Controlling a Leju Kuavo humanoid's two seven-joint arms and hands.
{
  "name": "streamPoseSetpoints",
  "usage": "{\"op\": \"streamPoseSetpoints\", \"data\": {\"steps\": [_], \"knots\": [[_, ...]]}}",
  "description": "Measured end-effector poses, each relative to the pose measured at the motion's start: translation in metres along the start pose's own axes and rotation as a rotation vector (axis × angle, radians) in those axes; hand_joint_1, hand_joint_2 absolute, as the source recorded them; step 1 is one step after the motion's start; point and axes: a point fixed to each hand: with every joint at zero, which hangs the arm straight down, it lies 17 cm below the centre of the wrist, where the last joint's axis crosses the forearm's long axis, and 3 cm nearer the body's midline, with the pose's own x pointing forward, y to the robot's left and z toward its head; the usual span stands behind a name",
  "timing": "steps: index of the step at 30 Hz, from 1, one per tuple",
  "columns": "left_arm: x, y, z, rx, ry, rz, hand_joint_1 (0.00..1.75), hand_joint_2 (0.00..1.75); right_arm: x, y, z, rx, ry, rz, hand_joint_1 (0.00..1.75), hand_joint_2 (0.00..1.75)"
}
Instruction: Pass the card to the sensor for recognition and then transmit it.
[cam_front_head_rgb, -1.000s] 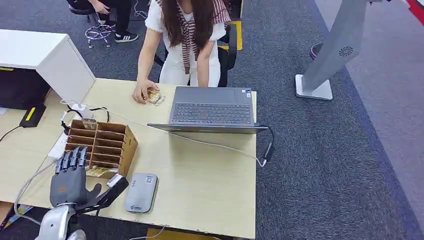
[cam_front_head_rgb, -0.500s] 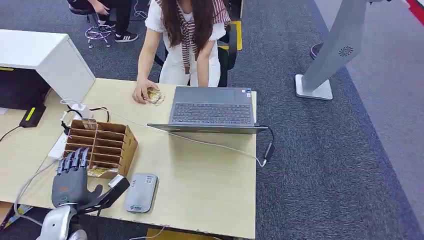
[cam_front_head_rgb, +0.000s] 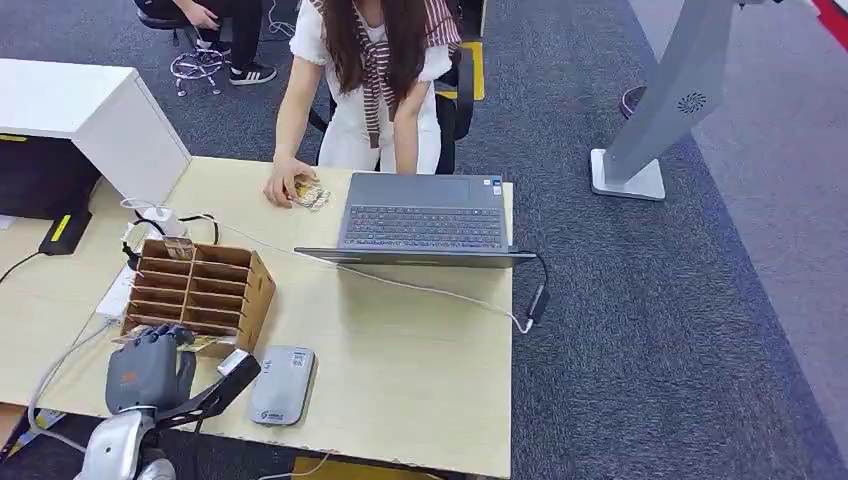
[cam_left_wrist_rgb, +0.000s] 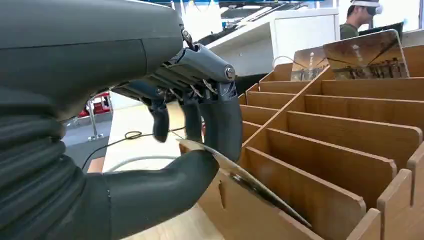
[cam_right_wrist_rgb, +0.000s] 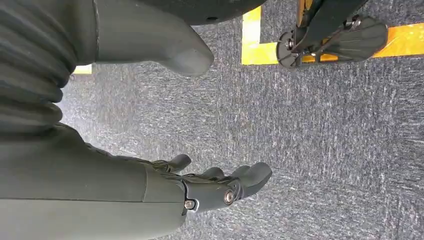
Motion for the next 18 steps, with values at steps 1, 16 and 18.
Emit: {"op": "streamPoseSetpoints", "data": {"steps": [1,16,18], "knots": [[0.000,0.001,-0.001,0.002,-0.001,0.000,1.75,1.75,0.000,0.000,0.000,0.000,0.000,0.000,0.00,1.75],[0.004,0.007,-0.002,0.035,-0.020,0.021,1.75,1.75,0.002,-0.001,0.000,-0.001,-0.006,-0.003,0.00,1.75],[0.006,0.012,-0.002,0.058,-0.030,0.027,1.75,1.75,0.002,-0.001,0.000,-0.002,-0.007,-0.006,0.00,1.75]]}}
